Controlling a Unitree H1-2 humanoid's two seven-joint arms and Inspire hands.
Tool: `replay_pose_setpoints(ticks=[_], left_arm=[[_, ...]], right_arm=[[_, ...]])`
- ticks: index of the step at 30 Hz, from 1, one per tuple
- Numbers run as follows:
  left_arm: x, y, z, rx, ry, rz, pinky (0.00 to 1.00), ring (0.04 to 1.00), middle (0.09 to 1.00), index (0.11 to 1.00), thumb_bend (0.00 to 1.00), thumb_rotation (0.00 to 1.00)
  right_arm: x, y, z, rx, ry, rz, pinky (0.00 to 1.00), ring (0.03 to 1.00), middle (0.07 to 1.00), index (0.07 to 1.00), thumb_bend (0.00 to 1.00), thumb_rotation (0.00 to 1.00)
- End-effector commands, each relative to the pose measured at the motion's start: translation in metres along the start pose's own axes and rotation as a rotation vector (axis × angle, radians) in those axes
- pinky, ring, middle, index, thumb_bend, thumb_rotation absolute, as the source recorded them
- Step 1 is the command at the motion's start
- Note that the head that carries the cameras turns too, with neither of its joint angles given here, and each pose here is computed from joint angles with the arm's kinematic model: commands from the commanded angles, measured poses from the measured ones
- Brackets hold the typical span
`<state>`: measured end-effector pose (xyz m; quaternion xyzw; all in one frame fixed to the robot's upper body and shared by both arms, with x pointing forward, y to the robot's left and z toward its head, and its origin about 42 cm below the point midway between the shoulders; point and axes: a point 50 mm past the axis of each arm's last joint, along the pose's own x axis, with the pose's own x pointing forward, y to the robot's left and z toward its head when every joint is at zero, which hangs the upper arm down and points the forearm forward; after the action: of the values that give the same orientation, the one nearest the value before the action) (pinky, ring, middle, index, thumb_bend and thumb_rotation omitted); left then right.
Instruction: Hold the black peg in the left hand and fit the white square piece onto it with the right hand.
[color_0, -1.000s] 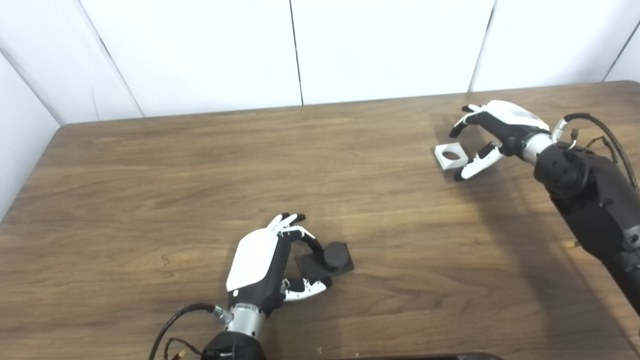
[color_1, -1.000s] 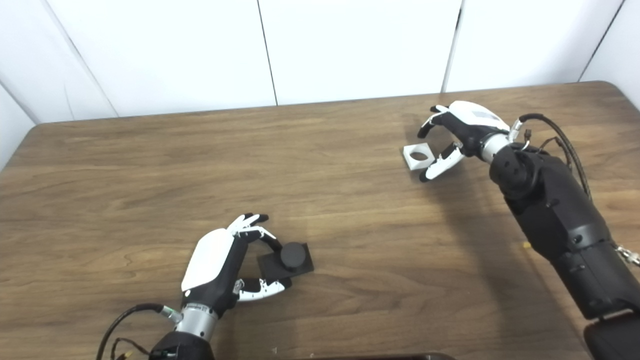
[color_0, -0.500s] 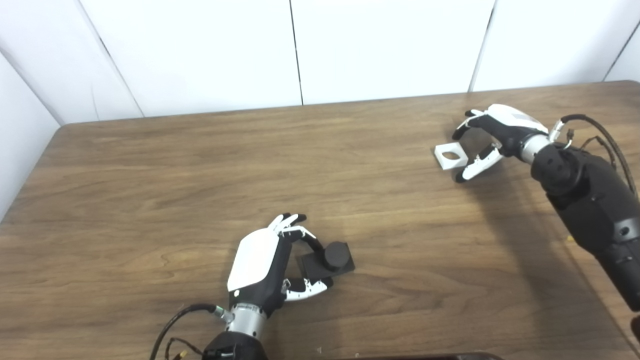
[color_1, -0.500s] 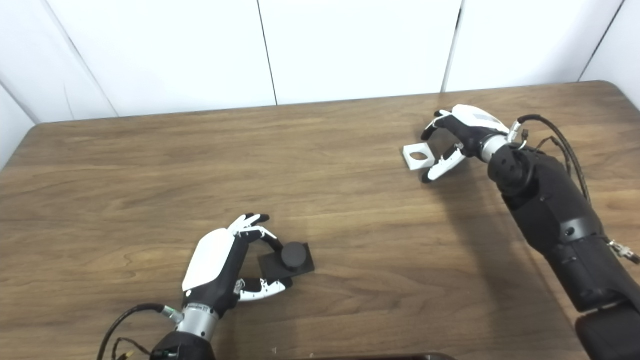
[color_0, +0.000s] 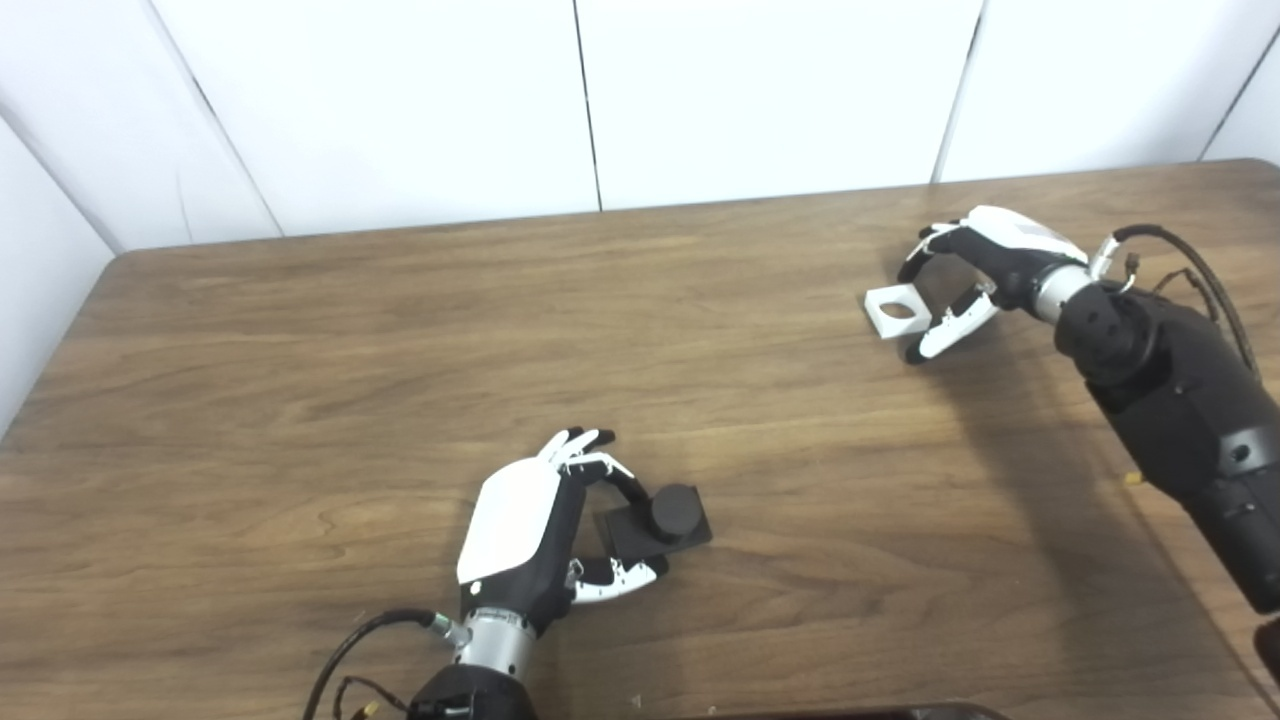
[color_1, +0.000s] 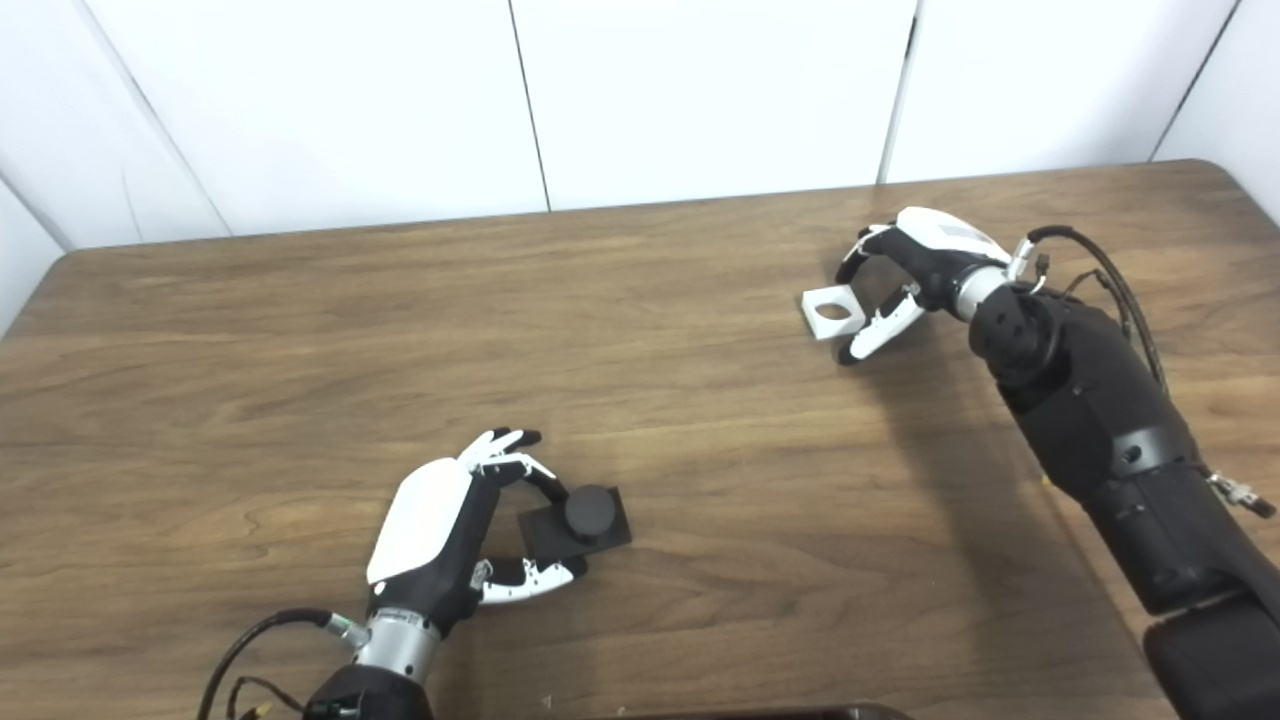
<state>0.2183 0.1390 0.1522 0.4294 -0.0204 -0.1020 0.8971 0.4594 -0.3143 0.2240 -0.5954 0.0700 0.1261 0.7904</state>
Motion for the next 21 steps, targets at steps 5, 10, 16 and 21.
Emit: replay_pose_setpoints(ticks=[5, 10, 16, 21], left_arm=[[-0.003, -0.015, 0.008, -0.037, 0.006, -0.052, 0.83, 0.937, 0.882, 0.495, 0.5, 0.07], [-0.003, -0.016, 0.008, -0.032, 0.005, -0.046, 0.82, 0.932, 0.875, 0.494, 0.5, 0.07], [-0.002, -0.017, 0.009, -0.024, 0.004, -0.045, 0.82, 0.928, 0.872, 0.494, 0.5, 0.07], [-0.003, -0.018, 0.009, -0.026, 0.008, -0.047, 0.82, 0.931, 0.873, 0.494, 0.5, 0.07]], right_arm=[[0.006, -0.028, 0.022, -0.044, -0.07, -0.049, 1.0, 1.0, 0.938, 0.683, 0.84, 0.22], [0.01, -0.027, 0.025, -0.042, -0.062, -0.028, 1.0, 1.0, 0.94, 0.686, 0.84, 0.21], [0.014, -0.028, 0.03, -0.07, -0.055, 0.011, 0.98, 1.0, 0.943, 0.689, 0.83, 0.22], [0.017, -0.029, 0.033, -0.09, -0.057, 0.027, 0.97, 1.0, 0.937, 0.687, 0.81, 0.21]])
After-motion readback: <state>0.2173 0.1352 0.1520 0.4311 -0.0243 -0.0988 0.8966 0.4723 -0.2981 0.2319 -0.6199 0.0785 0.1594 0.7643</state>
